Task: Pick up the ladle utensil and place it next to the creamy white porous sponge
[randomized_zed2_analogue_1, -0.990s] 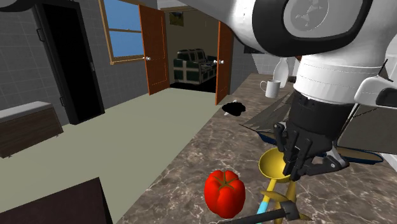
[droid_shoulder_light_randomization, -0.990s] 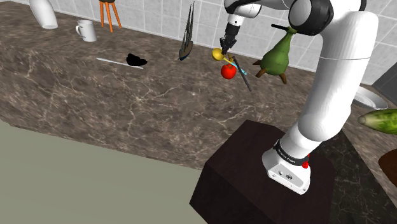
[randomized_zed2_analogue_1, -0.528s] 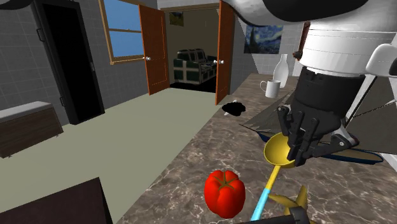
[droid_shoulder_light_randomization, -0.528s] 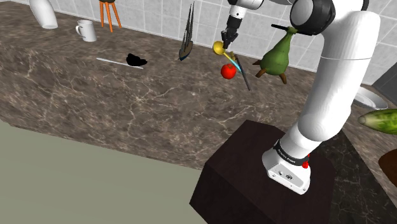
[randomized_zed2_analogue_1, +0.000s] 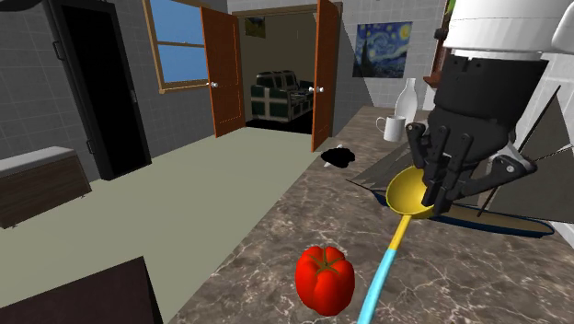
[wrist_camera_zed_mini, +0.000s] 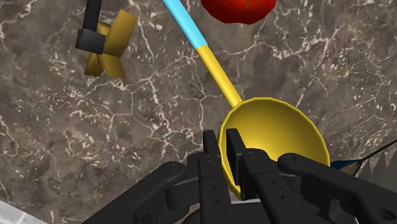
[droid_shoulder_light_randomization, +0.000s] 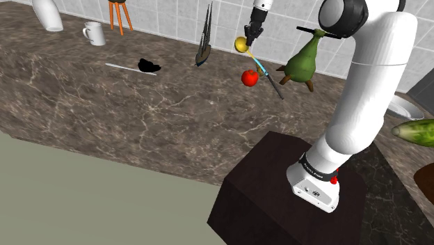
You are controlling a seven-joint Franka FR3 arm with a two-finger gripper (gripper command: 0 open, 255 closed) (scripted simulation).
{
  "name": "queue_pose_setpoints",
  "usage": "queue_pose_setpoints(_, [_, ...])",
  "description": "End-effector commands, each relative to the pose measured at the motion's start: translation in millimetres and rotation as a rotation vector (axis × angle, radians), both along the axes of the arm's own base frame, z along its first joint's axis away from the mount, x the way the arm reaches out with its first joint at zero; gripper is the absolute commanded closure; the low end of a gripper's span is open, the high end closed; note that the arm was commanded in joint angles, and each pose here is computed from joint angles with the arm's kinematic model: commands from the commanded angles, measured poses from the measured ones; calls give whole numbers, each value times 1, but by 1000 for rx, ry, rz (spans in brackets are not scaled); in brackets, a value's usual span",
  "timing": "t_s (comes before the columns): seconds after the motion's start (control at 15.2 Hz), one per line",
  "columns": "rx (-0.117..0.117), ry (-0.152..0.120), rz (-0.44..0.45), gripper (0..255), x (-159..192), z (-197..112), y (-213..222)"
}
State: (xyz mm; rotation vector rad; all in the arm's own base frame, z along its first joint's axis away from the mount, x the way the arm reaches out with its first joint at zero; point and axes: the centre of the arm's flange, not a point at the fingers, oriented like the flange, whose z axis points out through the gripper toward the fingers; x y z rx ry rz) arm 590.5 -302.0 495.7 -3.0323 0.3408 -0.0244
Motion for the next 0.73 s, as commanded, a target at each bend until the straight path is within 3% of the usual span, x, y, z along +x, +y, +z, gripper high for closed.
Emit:
queue_pose_setpoints(0.0, [0, 0, 0, 255, 0, 6, 1])
queue_pose_setpoints(0.66, [0, 0, 0, 255, 35, 7, 128])
